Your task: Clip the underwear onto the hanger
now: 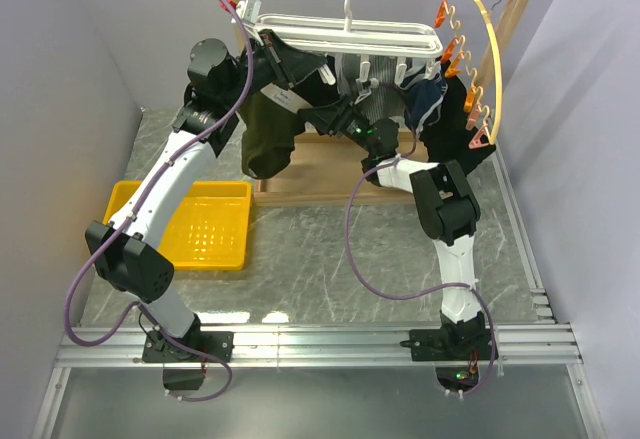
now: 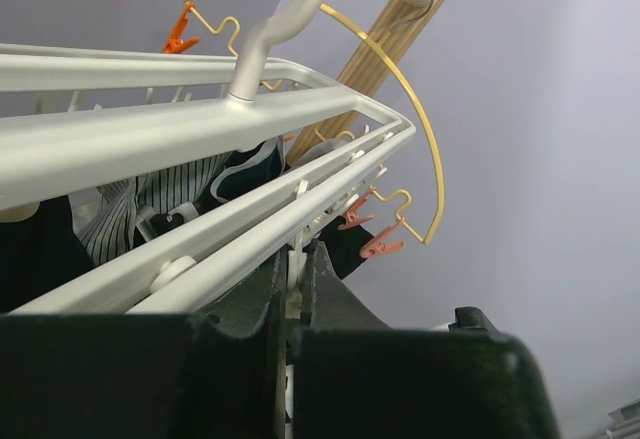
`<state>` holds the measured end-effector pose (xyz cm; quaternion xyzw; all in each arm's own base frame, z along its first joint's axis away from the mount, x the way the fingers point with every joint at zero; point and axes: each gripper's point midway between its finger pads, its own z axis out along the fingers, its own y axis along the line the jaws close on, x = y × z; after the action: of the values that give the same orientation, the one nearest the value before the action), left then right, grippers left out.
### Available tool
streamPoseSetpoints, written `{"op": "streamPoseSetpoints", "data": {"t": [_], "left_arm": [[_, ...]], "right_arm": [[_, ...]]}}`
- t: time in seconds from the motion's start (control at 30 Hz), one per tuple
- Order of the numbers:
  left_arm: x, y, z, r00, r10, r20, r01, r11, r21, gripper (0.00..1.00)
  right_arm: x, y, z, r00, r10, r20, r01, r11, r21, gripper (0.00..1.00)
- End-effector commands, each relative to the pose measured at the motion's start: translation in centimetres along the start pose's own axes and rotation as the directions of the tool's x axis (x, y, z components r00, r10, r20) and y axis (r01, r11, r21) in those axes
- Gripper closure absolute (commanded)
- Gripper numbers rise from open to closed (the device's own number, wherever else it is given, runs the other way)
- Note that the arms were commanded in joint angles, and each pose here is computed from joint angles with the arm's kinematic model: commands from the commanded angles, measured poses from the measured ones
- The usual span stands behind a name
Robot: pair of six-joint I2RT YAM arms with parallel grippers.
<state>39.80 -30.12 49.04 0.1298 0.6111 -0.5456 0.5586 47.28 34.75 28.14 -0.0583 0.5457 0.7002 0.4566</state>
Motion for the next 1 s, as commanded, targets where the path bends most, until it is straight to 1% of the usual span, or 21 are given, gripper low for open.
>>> {"op": "streamPoseSetpoints", "data": {"t": [0.0, 0.17, 0.2, 0.27, 0.37, 0.4, 0.43, 0.57, 0.63, 0.73, 0.83, 0.97], "left_arm": [[1.8, -1.0, -0.6, 0.995, -0.048, -0.089, 0.052, 0.998, 0.04, 1.0], [1.9, -0.9, -0.7, 0.995, -0.044, -0.09, 0.048, 0.998, 0.039, 1.0], [2.0, -0.8, -0.7, 0.995, -0.044, -0.091, 0.048, 0.998, 0.036, 1.0], [1.9, -0.8, -0.7, 0.995, -0.04, -0.089, 0.043, 0.998, 0.036, 1.0], [2.1, -0.5, -0.7, 0.995, -0.033, -0.092, 0.036, 0.999, 0.024, 1.0], [2.1, -0.4, -0.7, 0.995, -0.032, -0.093, 0.034, 0.999, 0.021, 1.0], [2.1, -0.3, -0.7, 0.995, -0.032, -0.093, 0.034, 0.999, 0.013, 1.0], [2.5, 0.1, -0.7, 0.994, -0.033, -0.1, 0.033, 0.999, 0.005, 1.0], [2.6, 0.3, -0.6, 0.994, -0.036, -0.104, 0.037, 0.999, 0.002, 1.0], [2.8, 0.5, -0.5, 0.993, -0.042, -0.11, 0.041, 0.999, -0.004, 1.0], [2.8, 0.6, -0.4, 0.993, -0.041, -0.109, 0.041, 0.999, -0.007, 1.0], [3.0, 0.9, -0.4, 0.993, -0.039, -0.113, 0.037, 0.999, -0.014, 1.0]], "right_arm": [[-2.2, 9.6, -0.2, 0.971, -0.205, 0.126, 0.234, 0.923, -0.304, 0.44], [-1.2, 10.1, -1.1, 0.974, -0.196, 0.114, 0.222, 0.927, -0.303, 0.54], [-1.2, 10.4, -1.2, 0.973, -0.197, 0.116, 0.224, 0.926, -0.305, 0.58], [-1.1, 10.9, -1.6, 0.974, -0.198, 0.114, 0.224, 0.926, -0.305, 0.62], [-1.2, 11.9, -2.1, 0.971, -0.212, 0.111, 0.236, 0.922, -0.306, 0.84], [-1.3, 12.2, -2.3, 0.971, -0.214, 0.108, 0.237, 0.922, -0.307, 0.95], [-1.4, 12.5, -2.4, 0.97, -0.217, 0.108, 0.24, 0.922, -0.305, 0.99], [-1.7, 14.1, -2.8, 0.97, -0.227, 0.093, 0.244, 0.923, -0.297, 1.0], [-1.6, 14.1, -2.9, 0.971, -0.226, 0.082, 0.24, 0.929, -0.283, 1.0], [-1.5, 13.6, -3.0, 0.979, -0.2, 0.047, 0.205, 0.953, -0.221, 1.0], [-1.0, 13.0, -3.2, 0.979, -0.205, 0.011, 0.203, 0.962, -0.183, 1.0], [0.3, 11.2, -4.0, 0.981, -0.181, -0.074, 0.172, 0.979, -0.112, 1.0]]}}
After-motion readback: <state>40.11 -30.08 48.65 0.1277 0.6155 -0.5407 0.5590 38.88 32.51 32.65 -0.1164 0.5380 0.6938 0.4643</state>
